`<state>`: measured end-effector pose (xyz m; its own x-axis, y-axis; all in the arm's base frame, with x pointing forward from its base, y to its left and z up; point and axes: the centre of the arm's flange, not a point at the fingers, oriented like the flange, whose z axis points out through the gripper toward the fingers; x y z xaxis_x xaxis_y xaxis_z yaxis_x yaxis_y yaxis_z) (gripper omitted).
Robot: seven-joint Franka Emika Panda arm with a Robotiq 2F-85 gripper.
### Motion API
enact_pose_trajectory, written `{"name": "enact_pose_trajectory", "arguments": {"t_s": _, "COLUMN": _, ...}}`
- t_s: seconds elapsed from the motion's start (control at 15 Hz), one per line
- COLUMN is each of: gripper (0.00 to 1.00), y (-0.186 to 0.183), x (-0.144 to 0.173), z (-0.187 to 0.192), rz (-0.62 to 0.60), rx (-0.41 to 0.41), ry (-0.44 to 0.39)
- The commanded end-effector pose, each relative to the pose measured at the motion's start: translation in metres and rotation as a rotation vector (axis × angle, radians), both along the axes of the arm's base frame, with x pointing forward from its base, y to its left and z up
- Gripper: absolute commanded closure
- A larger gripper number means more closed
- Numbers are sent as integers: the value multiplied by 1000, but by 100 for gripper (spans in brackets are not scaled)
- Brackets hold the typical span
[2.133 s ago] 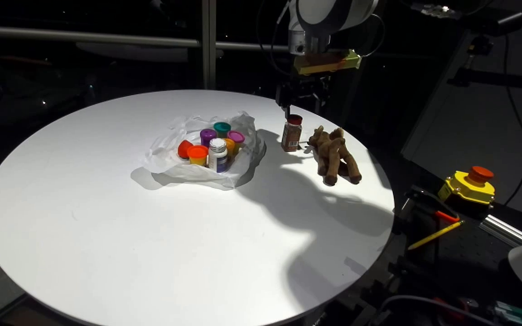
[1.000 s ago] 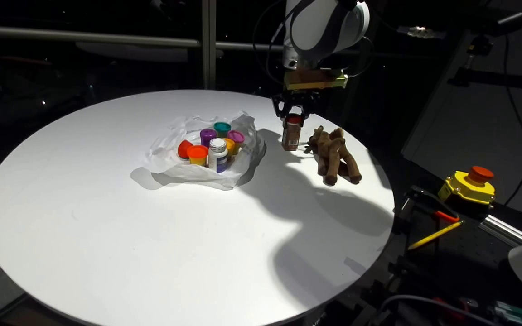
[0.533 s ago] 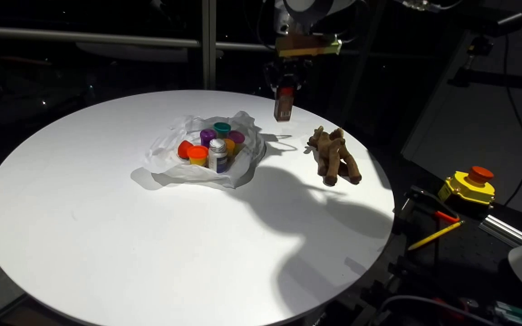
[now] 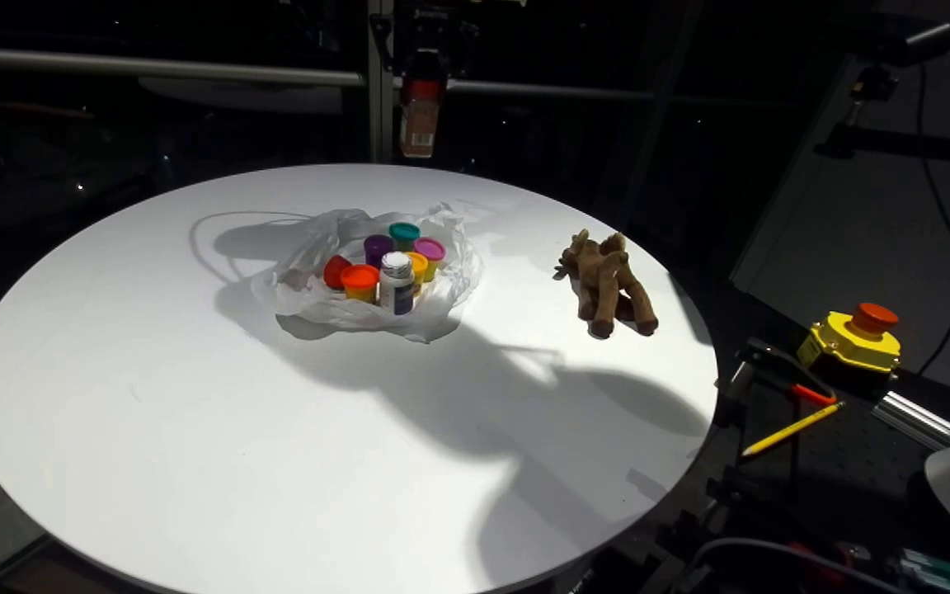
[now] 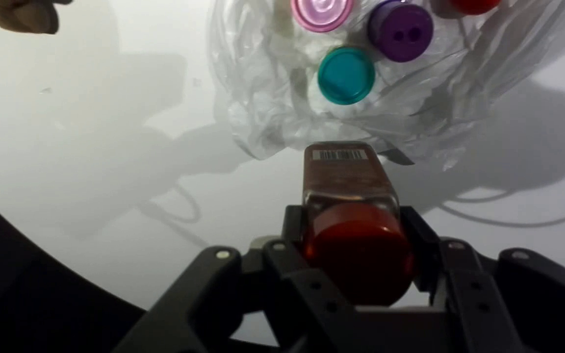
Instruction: Put the objects on the table into the plastic bag.
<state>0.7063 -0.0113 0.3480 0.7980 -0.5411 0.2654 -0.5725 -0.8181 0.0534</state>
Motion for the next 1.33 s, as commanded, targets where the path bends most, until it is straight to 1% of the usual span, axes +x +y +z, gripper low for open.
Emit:
{"name": "enact_pose_trajectory", "arguments": {"t_s": 0.0, "gripper": 75, "y": 30, "x": 62, "z": -32, "rz": -7, "rx": 21, "ry": 15}}
{"name": "enact_pose_trajectory", "arguments": {"t_s": 0.2, "gripper": 75, "y": 48, "x": 81, "z": -75, "rz": -4, "rx": 25, "ry": 36}}
{"name": "enact_pose_trajectory", "arguments": {"t_s": 0.4, "gripper": 75, "y": 56, "x": 92, "z": -104, "rz": -9, "rx": 30, "ry": 54}}
{"name": "enact_pose_trajectory", "arguments": {"t_s": 0.67, "gripper": 75, "y": 71, "x": 93, "z": -120, "rz": 12, "rx": 43, "ry": 59}}
{"name": "enact_pose_trajectory", "arguments": {"t_s": 1.0, "gripper": 75, "y": 88, "x": 82, "z": -143, "rz": 30, "rx": 78, "ry": 115}}
{"name": "enact_pose_trajectory", "arguments": {"t_s": 1.27, "gripper": 75, "y": 91, "x": 75, "z": -158, "rz": 25, "rx": 71, "ry": 133}}
